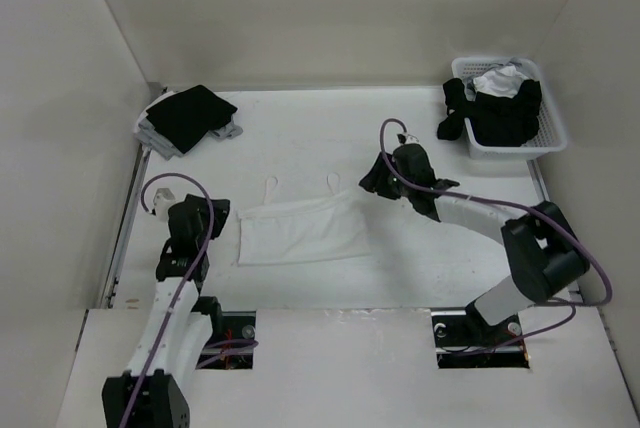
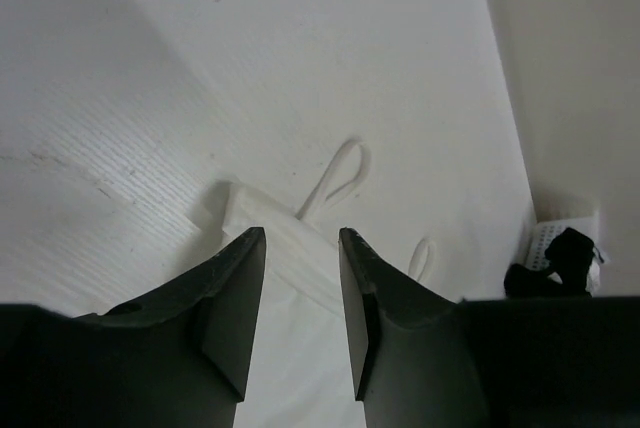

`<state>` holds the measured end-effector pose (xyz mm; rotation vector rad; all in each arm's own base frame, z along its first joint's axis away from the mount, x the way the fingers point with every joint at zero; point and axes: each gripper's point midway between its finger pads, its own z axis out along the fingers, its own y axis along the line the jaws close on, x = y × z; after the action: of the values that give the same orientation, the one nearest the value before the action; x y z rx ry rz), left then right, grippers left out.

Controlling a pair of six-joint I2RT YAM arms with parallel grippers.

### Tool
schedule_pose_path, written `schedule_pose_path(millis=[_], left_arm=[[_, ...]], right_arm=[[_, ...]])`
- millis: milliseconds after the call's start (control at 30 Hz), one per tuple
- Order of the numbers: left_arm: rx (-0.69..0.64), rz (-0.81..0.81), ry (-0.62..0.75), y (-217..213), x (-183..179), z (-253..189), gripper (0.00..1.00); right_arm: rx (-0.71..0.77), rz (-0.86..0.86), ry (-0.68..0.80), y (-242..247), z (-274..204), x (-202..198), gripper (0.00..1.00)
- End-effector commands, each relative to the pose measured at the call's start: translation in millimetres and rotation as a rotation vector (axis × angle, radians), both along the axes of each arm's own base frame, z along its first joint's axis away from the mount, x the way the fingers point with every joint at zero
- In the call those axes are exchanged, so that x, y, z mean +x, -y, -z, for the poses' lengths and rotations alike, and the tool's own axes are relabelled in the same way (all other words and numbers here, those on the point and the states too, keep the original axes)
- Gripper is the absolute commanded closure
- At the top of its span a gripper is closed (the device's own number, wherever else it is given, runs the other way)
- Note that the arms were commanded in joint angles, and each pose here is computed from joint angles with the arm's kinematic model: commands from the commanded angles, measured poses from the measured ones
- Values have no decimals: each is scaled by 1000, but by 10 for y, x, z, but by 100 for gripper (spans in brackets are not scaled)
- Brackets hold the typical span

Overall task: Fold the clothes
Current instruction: Fold the tank top

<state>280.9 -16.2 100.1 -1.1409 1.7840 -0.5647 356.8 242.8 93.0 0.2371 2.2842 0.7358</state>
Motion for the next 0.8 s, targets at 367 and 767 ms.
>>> schedule_pose_path(millis=[367,767], left_arm=[[236,84,-345,220,-911,493,74],[291,56,-472,238,-1159,517,56]], right_arm=[[-22,-71,-6,130,242,-1374,71],[-18,-104,7,139,221,-1531,55]])
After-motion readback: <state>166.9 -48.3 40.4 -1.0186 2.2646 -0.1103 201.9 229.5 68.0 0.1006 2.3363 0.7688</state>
